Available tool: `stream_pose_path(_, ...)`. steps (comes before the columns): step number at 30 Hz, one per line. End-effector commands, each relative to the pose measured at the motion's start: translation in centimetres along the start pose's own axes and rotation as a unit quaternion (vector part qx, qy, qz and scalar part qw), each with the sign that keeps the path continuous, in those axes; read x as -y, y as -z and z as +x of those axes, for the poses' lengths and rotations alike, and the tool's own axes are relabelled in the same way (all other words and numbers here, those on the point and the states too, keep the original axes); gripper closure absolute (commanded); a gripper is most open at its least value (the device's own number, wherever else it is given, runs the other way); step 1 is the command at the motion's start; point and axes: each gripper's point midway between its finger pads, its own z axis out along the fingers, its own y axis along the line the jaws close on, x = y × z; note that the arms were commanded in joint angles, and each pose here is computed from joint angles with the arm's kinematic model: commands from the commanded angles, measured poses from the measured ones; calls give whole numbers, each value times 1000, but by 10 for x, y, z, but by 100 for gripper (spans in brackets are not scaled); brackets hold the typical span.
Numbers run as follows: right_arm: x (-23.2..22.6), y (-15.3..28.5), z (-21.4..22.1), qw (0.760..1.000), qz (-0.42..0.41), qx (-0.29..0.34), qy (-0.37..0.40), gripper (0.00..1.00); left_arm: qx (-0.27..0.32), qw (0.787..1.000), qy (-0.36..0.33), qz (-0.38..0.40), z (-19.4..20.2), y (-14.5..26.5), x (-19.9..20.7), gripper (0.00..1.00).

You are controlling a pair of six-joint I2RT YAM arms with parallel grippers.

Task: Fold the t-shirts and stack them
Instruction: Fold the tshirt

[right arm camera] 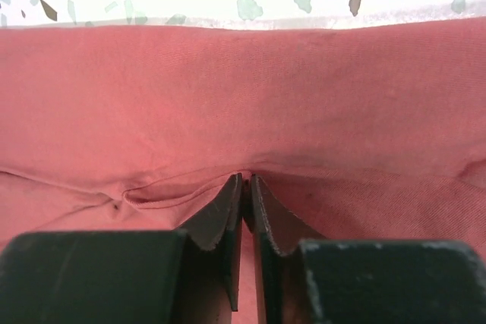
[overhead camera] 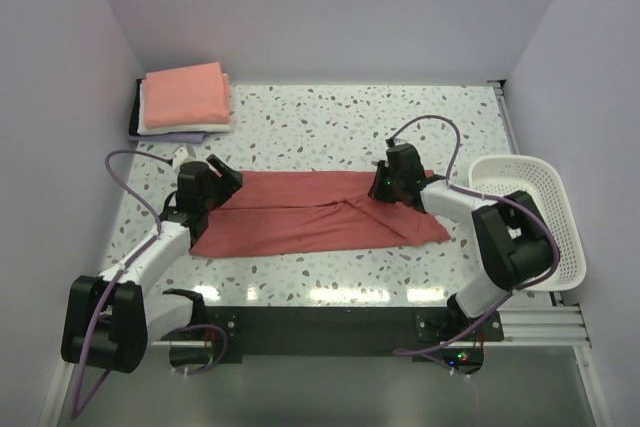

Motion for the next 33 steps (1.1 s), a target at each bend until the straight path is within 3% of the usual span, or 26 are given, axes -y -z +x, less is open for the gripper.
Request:
stream_pose_path(1,-10,4,-14,999,-15,27,-10,91,18,999,-15,23,-10,2,12,29)
stream_pose_path(4,-14,10,-12,999,-23,27,-11,100,16,1000,-15,22,-9,2,11,30)
stream_pose_path(16,-45,37,19,997,-80,7,8,100,11,1000,-15,23,-3,0,7,29)
stream_pose_path(33,-61,52,62,995,-94,-14,34,100,4,1000,-17,18,3,-4,2,29)
